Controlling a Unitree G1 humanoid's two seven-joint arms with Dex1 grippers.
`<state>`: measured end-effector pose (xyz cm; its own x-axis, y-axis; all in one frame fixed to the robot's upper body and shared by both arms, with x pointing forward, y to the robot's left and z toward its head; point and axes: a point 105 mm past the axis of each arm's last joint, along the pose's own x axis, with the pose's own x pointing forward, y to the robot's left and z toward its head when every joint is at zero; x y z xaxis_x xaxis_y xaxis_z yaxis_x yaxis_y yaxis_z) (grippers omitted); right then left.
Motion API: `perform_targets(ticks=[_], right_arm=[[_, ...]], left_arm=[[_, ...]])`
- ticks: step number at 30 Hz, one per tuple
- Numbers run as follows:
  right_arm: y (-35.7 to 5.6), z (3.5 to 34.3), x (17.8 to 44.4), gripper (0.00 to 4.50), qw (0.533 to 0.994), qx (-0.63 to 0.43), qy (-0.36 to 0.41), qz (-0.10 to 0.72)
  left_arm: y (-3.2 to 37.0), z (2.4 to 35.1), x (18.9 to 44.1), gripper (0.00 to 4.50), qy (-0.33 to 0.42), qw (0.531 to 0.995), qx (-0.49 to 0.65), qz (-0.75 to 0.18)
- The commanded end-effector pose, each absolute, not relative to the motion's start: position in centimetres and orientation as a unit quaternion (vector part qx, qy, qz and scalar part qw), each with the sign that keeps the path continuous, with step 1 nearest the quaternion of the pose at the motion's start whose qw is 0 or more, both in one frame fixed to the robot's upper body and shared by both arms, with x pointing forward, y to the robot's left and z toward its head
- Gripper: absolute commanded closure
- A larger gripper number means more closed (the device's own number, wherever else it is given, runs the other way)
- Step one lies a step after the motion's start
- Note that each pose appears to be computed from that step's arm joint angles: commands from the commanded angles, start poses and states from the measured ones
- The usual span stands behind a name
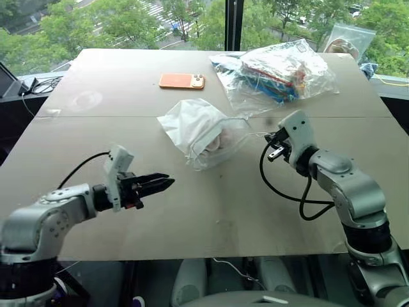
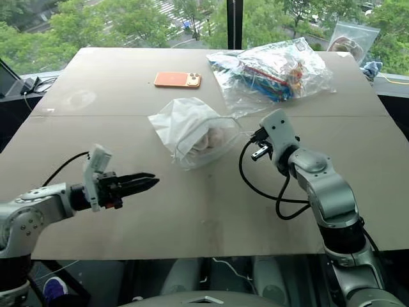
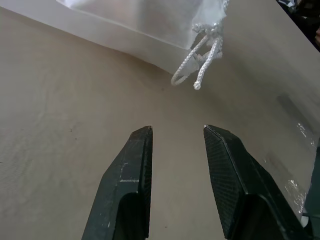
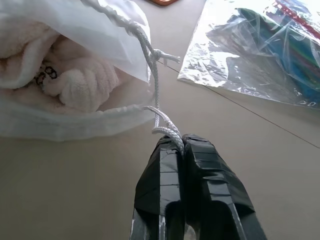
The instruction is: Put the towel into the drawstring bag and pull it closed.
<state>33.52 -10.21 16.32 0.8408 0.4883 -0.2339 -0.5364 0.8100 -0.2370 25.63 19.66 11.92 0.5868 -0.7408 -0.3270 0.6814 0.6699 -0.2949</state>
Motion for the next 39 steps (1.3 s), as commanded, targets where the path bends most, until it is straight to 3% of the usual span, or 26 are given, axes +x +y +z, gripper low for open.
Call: perform_targets(ticks=[1,12,23,26,28,34,37,39], right_arm=[[-10.1,17.8,33.5,4.50,0.948,-0.156,0.054,0.272],[-10.5,17.6,33.2,4.50,0.950,-0.160,0.059,0.263],[-11.0,17.5,33.0,4.50,0.951,-0.161,0.060,0.256],[-11.0,17.5,32.9,4.50,0.952,-0.160,0.061,0.256],[-11.1,17.4,33.0,4.50,0.952,-0.159,0.063,0.254],[-12.7,18.7,34.0,4.50,0.969,-0.145,0.041,0.195],[-15.3,20.7,35.4,4.50,0.982,-0.158,0.006,0.107],[-16.7,21.6,36.1,4.50,0.986,-0.152,-0.008,0.065]], left_arm=[[18.2,12.0,26.2,2.85,0.175,0.903,-0.038,-0.389],[16.9,11.7,29.2,2.85,0.136,0.937,-0.062,-0.317],[15.3,11.3,29.7,2.85,0.122,0.941,-0.054,-0.311],[15.1,11.3,29.8,3.58,0.112,0.945,-0.064,-0.300],[15.0,11.2,29.9,4.49,0.109,0.947,-0.076,-0.293],[18.5,12.1,31.6,4.49,0.064,0.978,-0.143,-0.140],[22.7,14.3,33.0,4.49,0.017,0.987,-0.157,-0.010],[24.0,15.2,33.6,4.49,0.005,0.986,-0.163,0.029]])
